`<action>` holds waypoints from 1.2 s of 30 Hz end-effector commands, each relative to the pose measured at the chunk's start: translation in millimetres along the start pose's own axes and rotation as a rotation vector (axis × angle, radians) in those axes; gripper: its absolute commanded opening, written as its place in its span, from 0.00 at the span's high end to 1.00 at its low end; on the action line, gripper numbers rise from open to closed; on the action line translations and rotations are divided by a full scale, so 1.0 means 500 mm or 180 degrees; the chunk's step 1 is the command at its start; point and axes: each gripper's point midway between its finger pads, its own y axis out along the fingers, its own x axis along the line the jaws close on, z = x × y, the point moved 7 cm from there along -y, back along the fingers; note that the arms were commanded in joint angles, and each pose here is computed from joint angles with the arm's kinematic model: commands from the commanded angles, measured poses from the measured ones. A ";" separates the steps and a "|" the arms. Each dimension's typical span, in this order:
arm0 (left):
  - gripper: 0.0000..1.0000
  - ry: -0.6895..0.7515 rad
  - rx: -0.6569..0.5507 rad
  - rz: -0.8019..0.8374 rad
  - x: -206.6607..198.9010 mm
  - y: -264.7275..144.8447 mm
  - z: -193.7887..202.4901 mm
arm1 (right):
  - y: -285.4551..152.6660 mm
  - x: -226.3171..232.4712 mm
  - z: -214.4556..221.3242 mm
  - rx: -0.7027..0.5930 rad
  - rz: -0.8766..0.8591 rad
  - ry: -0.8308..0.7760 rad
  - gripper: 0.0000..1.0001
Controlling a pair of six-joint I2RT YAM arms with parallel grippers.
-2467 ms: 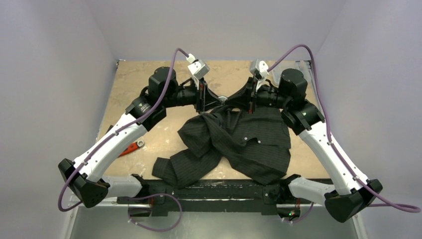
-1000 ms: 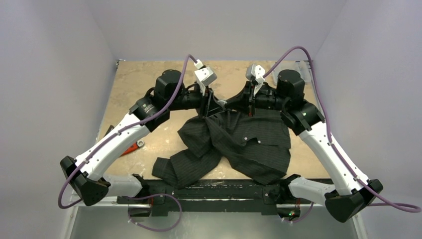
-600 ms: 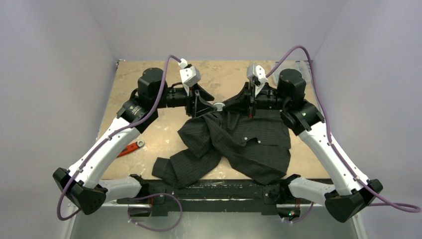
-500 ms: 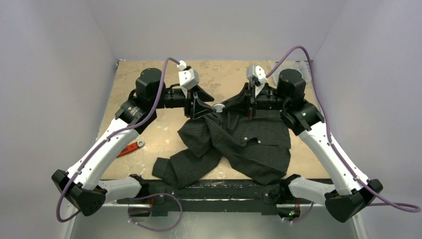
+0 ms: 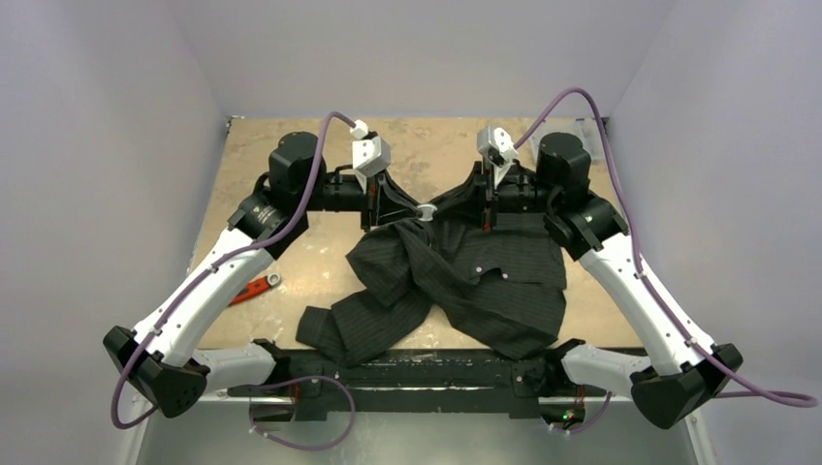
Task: Remove the brooch from the garment
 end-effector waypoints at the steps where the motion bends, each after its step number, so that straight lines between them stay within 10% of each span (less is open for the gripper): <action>1: 1.00 -0.0066 -0.0138 -0.0040 -0.001 0.001 -0.030 | -0.007 0.015 -0.042 -0.0147 -0.0070 -0.0139 0.99; 4: 1.00 -0.0404 -0.0391 -0.0161 0.025 -0.010 -0.047 | -0.009 0.008 -0.047 -0.0150 0.0074 -0.0032 0.57; 6: 1.00 -0.0409 -0.0612 -0.0093 0.030 -0.016 -0.072 | -0.014 0.003 -0.043 -0.0157 0.0172 0.0056 0.45; 16: 1.00 -0.0358 -0.0787 0.0502 0.002 -0.011 -0.096 | -0.029 0.012 -0.083 -0.0576 0.0127 0.0208 0.30; 36: 1.00 -0.0407 -0.0841 0.0323 0.001 0.001 -0.094 | -0.019 0.011 -0.129 -0.0748 0.0001 0.0152 0.40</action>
